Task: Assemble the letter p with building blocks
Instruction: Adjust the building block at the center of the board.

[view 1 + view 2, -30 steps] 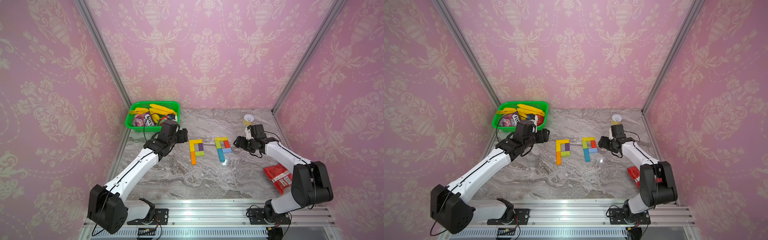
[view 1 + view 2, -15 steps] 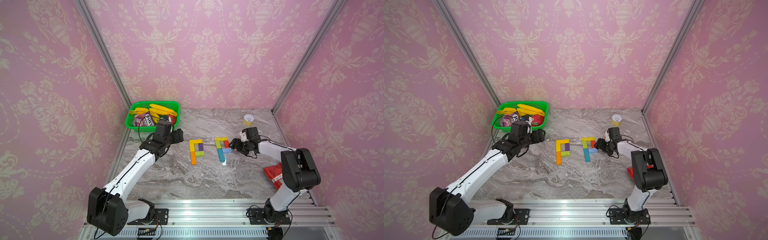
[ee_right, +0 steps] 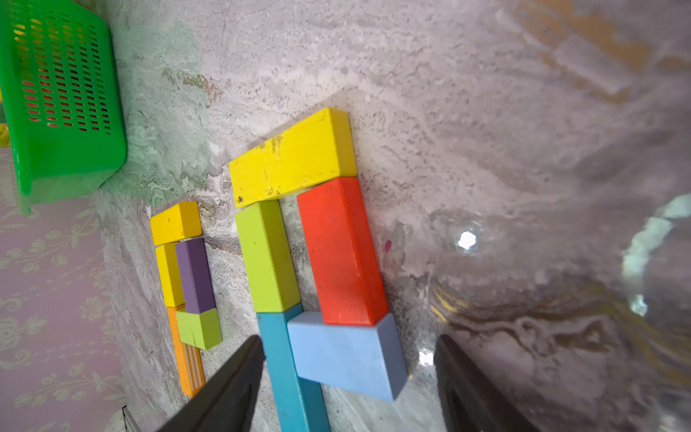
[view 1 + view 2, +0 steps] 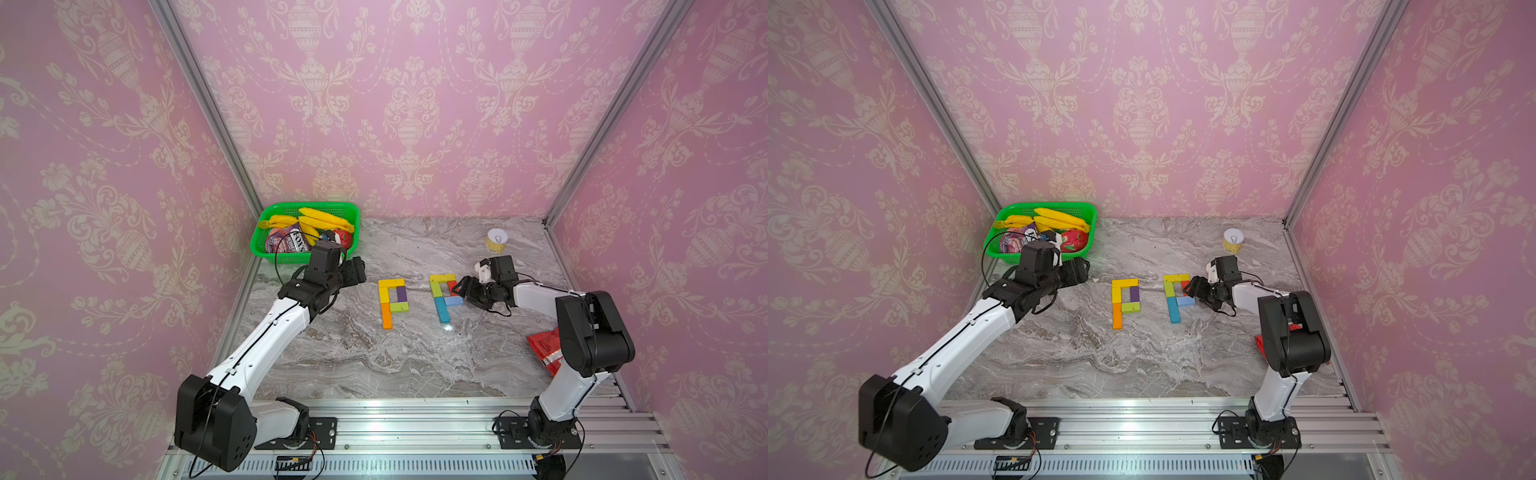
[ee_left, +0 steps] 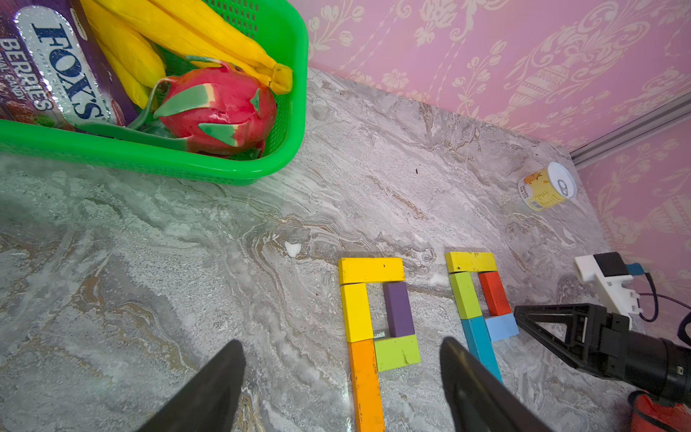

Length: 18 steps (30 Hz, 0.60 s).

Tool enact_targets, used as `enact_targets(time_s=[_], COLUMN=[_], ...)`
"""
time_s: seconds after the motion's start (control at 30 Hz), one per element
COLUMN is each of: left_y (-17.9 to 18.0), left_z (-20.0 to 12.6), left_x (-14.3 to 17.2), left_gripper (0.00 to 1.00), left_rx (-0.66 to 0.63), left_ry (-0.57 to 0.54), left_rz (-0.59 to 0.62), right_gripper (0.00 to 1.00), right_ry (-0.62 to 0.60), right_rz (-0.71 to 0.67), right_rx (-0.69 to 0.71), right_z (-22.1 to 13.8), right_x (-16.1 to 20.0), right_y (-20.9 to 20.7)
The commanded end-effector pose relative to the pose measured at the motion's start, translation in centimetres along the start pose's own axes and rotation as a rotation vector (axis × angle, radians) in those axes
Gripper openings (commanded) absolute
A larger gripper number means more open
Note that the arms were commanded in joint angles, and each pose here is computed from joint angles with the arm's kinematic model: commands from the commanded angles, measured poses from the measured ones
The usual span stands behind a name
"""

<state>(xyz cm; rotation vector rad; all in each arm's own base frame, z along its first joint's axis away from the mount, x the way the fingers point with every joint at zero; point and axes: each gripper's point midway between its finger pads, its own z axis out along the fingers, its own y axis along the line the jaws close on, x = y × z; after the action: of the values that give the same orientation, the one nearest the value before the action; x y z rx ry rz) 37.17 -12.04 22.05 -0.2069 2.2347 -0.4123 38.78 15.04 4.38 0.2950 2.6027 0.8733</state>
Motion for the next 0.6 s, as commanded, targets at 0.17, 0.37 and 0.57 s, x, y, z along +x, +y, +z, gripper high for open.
enact_targets(time_s=[0.17, 0.37, 0.57], left_y=[0.20, 0.18, 0.25], left_z=[0.50, 0.69, 0.79], left_x=[0.79, 0.93, 1.16], left_gripper=[0.84, 0.84, 0.84], left_rx=[0.007, 0.009, 0.009], left_ry=[0.031, 0.038, 0.044], left_rz=[-0.028, -0.031, -0.033], right_gripper=[0.75, 0.75, 0.75], right_ry=[0.013, 0.019, 0.019], right_rz=[0.048, 0.054, 0.060], right_rx=[-0.042, -0.048, -0.049], right_z=[0.15, 0.09, -0.09], right_x=[0.74, 1.08, 1.47], right_y=[0.06, 0.02, -0.02])
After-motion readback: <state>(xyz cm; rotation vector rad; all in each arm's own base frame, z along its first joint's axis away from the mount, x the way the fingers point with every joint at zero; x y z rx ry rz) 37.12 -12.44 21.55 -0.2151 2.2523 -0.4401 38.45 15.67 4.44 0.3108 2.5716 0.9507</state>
